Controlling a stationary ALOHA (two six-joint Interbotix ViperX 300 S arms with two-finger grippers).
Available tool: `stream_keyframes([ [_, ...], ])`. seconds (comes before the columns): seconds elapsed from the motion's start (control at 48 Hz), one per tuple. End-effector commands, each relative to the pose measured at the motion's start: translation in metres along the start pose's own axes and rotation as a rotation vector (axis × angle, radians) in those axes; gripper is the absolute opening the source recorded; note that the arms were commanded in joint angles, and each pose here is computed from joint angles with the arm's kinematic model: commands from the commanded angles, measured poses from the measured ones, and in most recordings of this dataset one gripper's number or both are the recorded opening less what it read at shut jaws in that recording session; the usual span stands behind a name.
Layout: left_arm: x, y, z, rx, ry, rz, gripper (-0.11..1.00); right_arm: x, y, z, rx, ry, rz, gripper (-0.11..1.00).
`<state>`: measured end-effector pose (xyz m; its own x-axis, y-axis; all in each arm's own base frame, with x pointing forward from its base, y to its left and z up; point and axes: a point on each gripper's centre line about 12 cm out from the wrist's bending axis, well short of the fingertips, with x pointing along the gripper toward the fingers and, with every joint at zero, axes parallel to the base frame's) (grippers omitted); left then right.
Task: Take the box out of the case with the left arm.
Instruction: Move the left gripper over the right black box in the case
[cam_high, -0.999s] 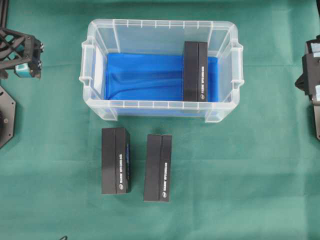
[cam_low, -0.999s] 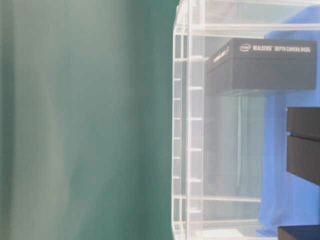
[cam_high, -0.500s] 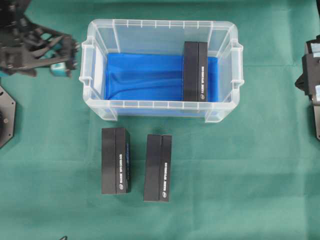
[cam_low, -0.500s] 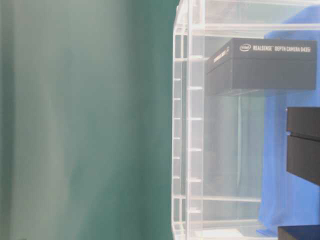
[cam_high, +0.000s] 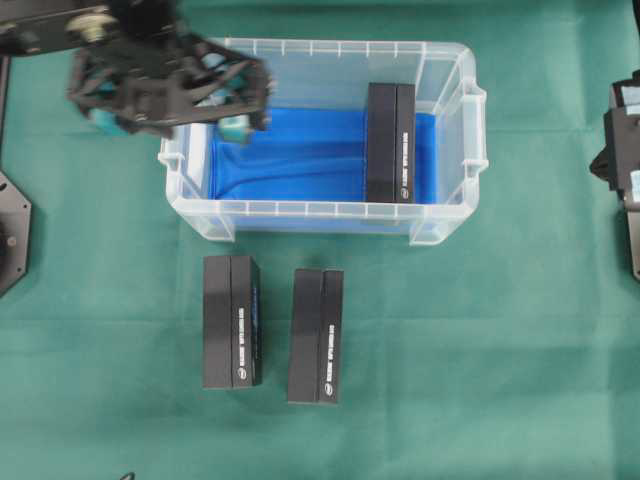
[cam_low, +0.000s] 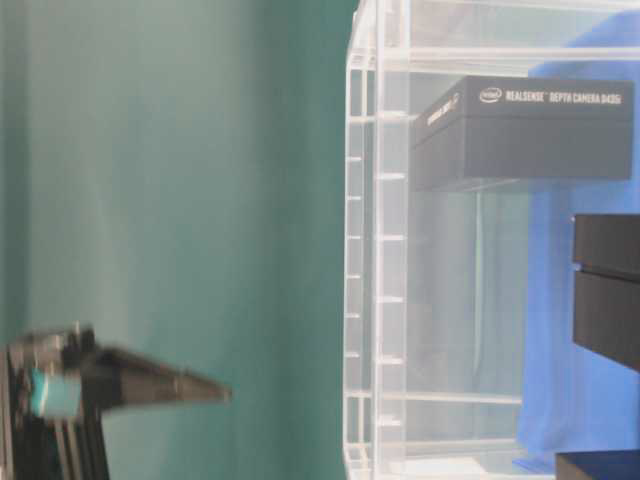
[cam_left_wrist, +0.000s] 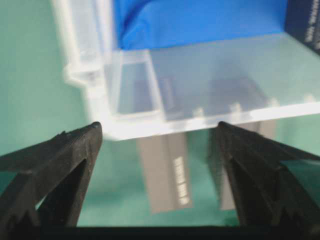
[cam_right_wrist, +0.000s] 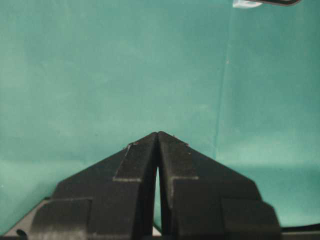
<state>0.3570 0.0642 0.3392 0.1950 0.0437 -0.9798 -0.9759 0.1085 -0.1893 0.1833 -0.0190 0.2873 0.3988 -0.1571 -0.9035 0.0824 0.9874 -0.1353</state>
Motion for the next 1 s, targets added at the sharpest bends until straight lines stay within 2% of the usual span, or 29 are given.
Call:
stream_keyframes([
  [0.0, -0.01, -0.017, 0.004, 0.02, -0.015, -0.048, 0.89, -0.002, -0.001, 0.002, 0.0, -0.009, -0.003, 0.03],
  [0.146, -0.002, -0.044, 0.012, 0.053, -0.02, -0.061, 0.89, -0.002, -0.001, 0.002, 0.0, -0.008, -0.003, 0.03],
  [0.312, 0.004, -0.071, 0.019, 0.067, -0.028, -0.084, 0.89, -0.002, -0.001, 0.002, 0.0, -0.008, -0.003, 0.03],
  [0.458, 0.006, -0.088, 0.024, 0.091, -0.037, -0.107, 0.89, -0.002, -0.001, 0.002, 0.0, -0.009, -0.003, 0.03],
  [0.624, 0.01, -0.104, 0.029, 0.098, -0.043, -0.123, 0.89, -0.002, -0.001, 0.002, 0.0, -0.011, -0.003, 0.03],
  [0.916, 0.032, -0.142, 0.028, 0.115, -0.017, -0.159, 0.89, -0.002, -0.001, 0.001, 0.0, -0.009, -0.003, 0.03],
  [0.978, 0.037, -0.151, 0.027, 0.13, -0.018, -0.167, 0.89, -0.002, -0.001, 0.001, 0.0, -0.009, -0.003, 0.03],
])
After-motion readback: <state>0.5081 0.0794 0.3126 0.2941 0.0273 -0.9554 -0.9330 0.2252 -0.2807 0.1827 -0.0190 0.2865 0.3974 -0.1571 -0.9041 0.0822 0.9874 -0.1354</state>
